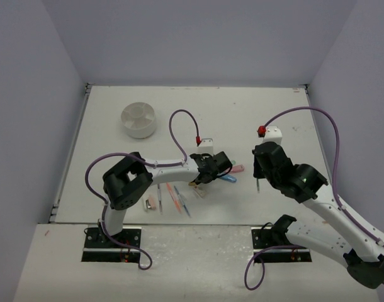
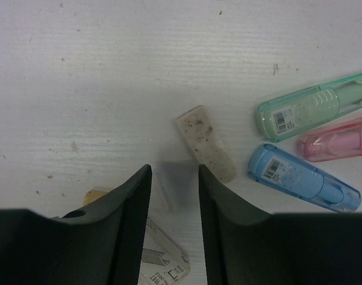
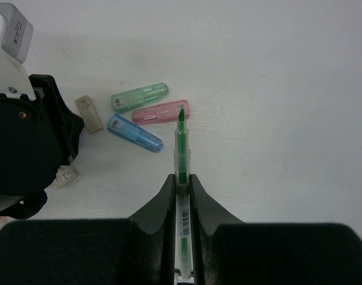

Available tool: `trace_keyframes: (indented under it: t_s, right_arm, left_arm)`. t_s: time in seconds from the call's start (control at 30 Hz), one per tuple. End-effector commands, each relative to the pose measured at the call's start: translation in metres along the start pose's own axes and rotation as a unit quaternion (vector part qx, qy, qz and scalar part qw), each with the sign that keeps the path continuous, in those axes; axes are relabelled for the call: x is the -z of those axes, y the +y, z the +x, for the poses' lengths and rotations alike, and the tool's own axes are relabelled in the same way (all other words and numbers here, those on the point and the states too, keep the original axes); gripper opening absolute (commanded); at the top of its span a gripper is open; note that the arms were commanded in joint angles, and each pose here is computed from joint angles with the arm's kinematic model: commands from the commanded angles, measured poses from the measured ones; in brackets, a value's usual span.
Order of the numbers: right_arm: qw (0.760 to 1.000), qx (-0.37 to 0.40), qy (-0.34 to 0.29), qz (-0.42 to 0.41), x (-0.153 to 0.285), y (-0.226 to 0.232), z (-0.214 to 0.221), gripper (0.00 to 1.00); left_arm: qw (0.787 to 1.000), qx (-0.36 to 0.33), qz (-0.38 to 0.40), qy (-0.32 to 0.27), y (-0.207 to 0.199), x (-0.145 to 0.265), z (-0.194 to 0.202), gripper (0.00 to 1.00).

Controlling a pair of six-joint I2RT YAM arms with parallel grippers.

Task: Sort the stationery into containers
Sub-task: Pick up the pen cap from the center of the board.

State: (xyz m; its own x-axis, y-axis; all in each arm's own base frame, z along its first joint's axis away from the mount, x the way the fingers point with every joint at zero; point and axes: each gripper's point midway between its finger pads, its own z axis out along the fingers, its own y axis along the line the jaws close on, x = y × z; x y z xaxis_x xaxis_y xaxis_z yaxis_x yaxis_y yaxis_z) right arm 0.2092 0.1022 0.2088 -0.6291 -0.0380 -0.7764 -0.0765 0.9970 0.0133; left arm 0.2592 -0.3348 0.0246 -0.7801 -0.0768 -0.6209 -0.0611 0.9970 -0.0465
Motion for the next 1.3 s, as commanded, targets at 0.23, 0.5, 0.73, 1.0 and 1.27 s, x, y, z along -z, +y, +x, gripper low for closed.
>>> trace_keyframes:
  t_s: [0.23,0.5,0.73,1.0,1.27]
  right_arm:
    - [1.0,0.004,0.001,-0.004,-0.006,0.005,-0.001,0.0]
    - [1.0,0.007,0.004,-0.002,-0.007,0.005,0.0,0.0]
    - [1.0,0.008,0.008,-0.001,-0.01,0.006,0.002,0.0]
    - [1.0,0.01,0.012,0.0,-0.012,0.007,0.003,0.0]
    - [1.0,0.011,0.014,-0.002,-0.012,0.008,0.004,0.0]
  left_arm:
    - [0.999,0.026,0.0,-0.039,0.003,0.015,-0.022,0.4]
    - [0.999,0.027,-0.002,-0.026,0.006,0.012,-0.012,0.38]
    - [0.999,0.024,-0.013,-0.024,0.013,0.009,-0.004,0.38]
    - [1.0,0.019,-0.005,-0.013,0.007,0.001,0.004,0.36]
    - [1.0,0.017,-0.003,-0.006,0.006,0.0,0.007,0.22]
